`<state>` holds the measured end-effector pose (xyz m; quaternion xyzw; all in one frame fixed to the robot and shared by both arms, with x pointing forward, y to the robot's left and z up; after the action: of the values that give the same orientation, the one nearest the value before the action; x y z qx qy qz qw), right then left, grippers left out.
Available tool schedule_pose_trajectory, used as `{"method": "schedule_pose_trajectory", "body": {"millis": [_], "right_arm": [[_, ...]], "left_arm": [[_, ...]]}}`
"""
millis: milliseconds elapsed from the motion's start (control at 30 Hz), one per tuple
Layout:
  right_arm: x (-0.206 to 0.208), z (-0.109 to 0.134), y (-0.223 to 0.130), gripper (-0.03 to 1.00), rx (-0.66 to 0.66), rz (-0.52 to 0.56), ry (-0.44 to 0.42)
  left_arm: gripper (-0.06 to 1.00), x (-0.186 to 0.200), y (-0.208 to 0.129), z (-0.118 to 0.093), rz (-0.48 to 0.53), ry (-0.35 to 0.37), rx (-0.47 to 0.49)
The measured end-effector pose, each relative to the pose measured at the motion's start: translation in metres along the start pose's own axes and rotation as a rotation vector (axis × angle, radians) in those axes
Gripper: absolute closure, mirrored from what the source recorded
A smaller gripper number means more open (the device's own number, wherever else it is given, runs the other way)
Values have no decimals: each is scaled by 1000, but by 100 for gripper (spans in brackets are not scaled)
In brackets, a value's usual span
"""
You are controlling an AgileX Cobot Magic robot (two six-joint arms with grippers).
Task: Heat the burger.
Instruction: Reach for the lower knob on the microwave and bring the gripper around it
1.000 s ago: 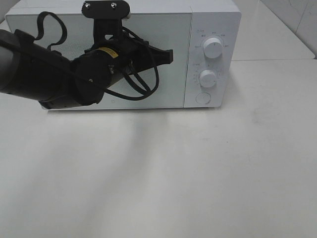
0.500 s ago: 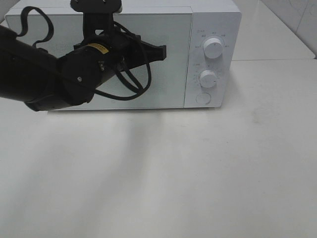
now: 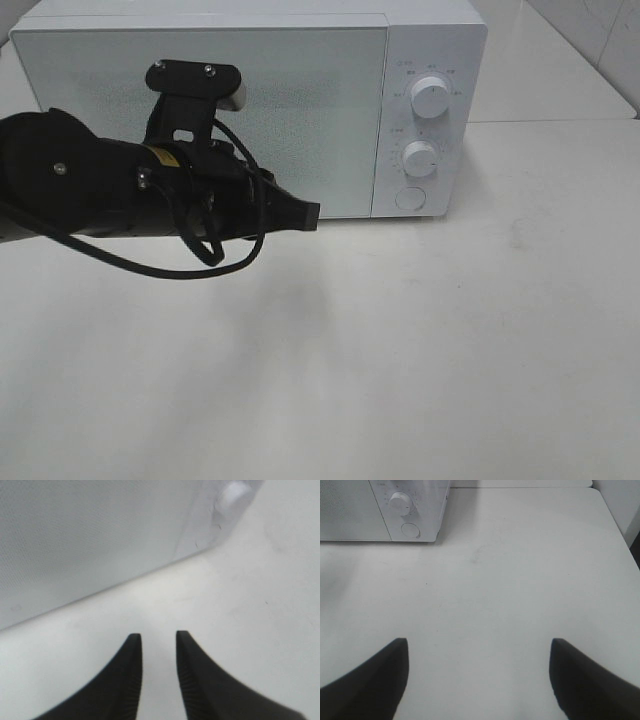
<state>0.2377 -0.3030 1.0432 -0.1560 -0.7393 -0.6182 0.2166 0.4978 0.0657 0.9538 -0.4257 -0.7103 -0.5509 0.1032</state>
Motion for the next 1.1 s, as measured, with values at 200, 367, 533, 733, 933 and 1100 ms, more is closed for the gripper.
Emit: {"method": "schedule_pose_trajectory", "body": {"millis": [200,367,533,733,933,1100], "right_arm": [[0,0,0,22,0,0,0],[0,0,0,22,0,0,0],[0,0,0,22,0,0,0],[0,0,0,22,0,0,0],[0,0,0,22,0,0,0],[0,0,0,22,0,0,0]], "left_arm": [[9,12,-4,13,181,2,31],[-3,29,-2,33,328,23,53],[-4,50,4,52,419,38,103],[-4,87,17,76,461,69,145],[-4,131,28,100,446,140,150],[-4,166,34,115,386,209,207]]}}
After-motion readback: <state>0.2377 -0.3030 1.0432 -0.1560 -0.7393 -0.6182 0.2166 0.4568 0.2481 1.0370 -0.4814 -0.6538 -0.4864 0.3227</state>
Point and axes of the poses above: a point on each arm's last joint axis where the gripper is mounted, x pointing back along that axis away from the gripper, z along the wrist's bending axis when the last joint is at zero, y = z × x, the point moved 1 cm from there along -x, pointing out along that axis toward the gripper, and after that the axes turned 15 degrees about x, right-handed, at the moved point
